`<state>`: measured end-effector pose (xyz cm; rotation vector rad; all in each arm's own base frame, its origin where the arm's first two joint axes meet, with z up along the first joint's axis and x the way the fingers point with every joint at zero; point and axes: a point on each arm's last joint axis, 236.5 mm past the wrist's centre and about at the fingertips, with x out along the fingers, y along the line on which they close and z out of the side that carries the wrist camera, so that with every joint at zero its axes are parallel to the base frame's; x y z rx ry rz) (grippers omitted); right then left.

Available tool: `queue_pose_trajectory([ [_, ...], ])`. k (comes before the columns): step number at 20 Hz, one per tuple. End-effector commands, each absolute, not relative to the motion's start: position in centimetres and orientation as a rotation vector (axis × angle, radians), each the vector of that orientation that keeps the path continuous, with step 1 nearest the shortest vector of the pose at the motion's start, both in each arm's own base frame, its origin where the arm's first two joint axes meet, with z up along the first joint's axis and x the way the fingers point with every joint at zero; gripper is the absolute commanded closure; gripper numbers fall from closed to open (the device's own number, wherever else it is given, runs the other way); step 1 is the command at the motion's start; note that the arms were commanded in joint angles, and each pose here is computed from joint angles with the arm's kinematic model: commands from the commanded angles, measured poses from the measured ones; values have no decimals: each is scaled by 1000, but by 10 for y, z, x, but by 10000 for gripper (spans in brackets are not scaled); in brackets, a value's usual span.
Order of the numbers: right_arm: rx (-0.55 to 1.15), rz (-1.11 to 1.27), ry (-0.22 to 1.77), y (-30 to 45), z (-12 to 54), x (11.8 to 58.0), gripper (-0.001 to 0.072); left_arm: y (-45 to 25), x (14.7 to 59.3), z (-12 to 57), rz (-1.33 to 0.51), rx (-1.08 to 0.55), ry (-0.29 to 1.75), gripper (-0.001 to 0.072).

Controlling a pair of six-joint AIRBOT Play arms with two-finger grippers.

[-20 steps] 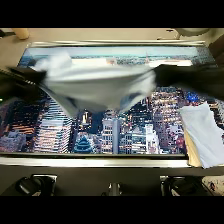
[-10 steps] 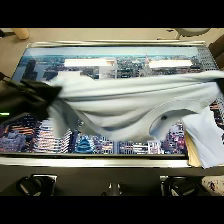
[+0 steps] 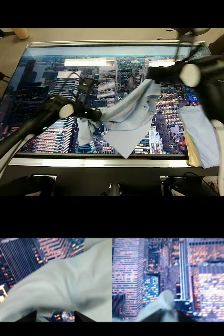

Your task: Fold the shirts.

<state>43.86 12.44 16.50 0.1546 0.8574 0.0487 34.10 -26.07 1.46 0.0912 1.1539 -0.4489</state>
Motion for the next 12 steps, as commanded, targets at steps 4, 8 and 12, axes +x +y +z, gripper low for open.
queue_pose_trajectory([
  [4,109,54,1147,114,86,426,152,-173,351,4,-383,110,1405,70],
  [8,280,81,1465,51,51,369,183,-100,314,-9,-278,-114,1484,79],
  [12,429,122,1644,50,-2,325,183,-134,269,-57,-374,-371,1537,80],
])
